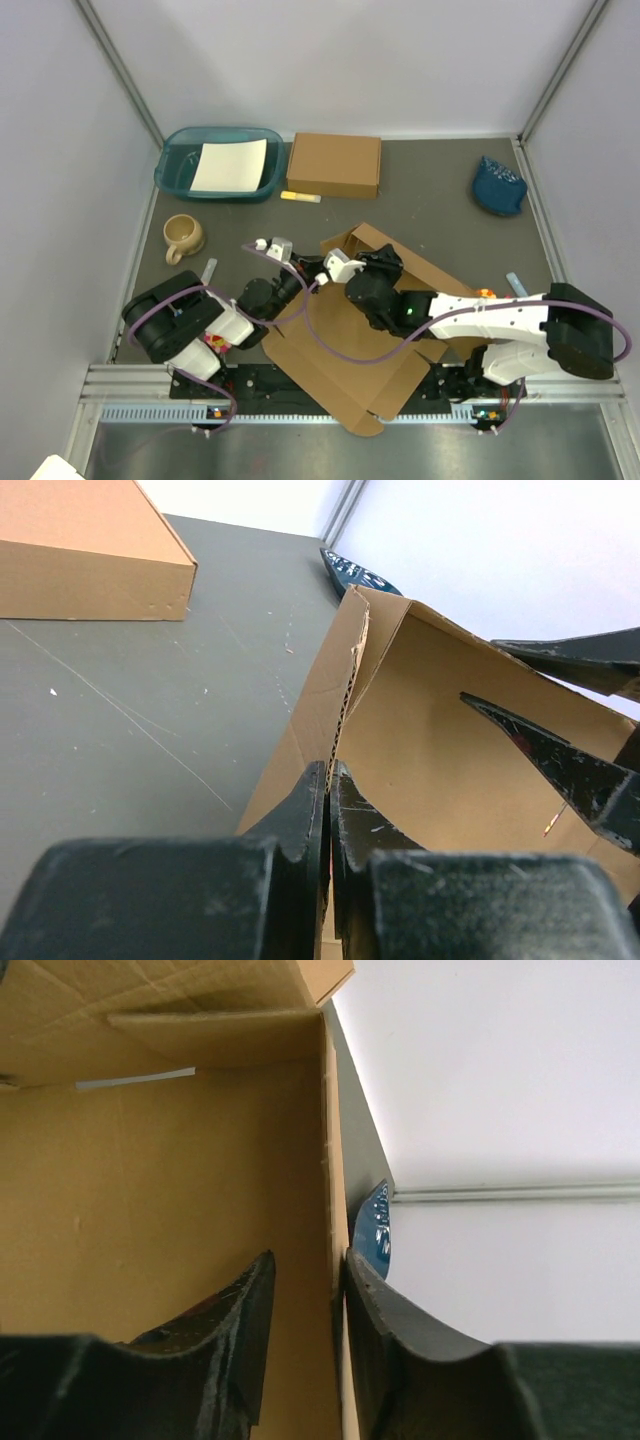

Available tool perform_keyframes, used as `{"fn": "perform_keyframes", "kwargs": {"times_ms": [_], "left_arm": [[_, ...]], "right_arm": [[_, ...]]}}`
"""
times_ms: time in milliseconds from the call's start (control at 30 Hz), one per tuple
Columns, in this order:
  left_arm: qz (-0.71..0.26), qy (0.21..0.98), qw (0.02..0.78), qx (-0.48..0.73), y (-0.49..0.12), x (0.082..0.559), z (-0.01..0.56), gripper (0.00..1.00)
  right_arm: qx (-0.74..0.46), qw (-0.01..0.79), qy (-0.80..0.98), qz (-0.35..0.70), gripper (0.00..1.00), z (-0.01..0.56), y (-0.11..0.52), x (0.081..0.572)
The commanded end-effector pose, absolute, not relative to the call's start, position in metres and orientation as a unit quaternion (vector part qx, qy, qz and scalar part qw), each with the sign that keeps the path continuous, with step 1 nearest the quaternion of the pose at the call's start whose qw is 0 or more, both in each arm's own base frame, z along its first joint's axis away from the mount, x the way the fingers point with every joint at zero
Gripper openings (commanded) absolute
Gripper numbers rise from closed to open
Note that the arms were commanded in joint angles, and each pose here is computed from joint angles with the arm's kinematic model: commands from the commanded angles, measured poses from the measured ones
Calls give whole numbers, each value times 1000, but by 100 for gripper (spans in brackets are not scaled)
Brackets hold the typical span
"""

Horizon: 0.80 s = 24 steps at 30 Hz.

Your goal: Fold the paper box

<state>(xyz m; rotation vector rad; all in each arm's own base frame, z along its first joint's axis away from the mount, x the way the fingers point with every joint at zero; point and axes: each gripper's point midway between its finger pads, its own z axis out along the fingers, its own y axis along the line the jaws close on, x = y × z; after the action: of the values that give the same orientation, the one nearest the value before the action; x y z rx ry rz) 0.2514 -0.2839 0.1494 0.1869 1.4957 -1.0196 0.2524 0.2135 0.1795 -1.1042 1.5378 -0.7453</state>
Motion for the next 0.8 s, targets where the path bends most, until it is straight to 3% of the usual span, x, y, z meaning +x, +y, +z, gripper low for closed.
{"fn": "perform_keyframes", "kwargs": {"times_ms": [0, 267, 767], "left_arm": [[-439, 625, 641, 77, -275, 248, 156, 0], [-427, 628, 646, 83, -273, 249, 152, 0], [-412, 623, 657, 101, -271, 247, 153, 0]], "right_arm": [[-426, 558, 662, -262, 36, 194, 220, 244], [-415, 571, 665, -246, 42, 218, 222, 240], [-410, 574, 653, -277, 44, 239, 201, 238]]}}
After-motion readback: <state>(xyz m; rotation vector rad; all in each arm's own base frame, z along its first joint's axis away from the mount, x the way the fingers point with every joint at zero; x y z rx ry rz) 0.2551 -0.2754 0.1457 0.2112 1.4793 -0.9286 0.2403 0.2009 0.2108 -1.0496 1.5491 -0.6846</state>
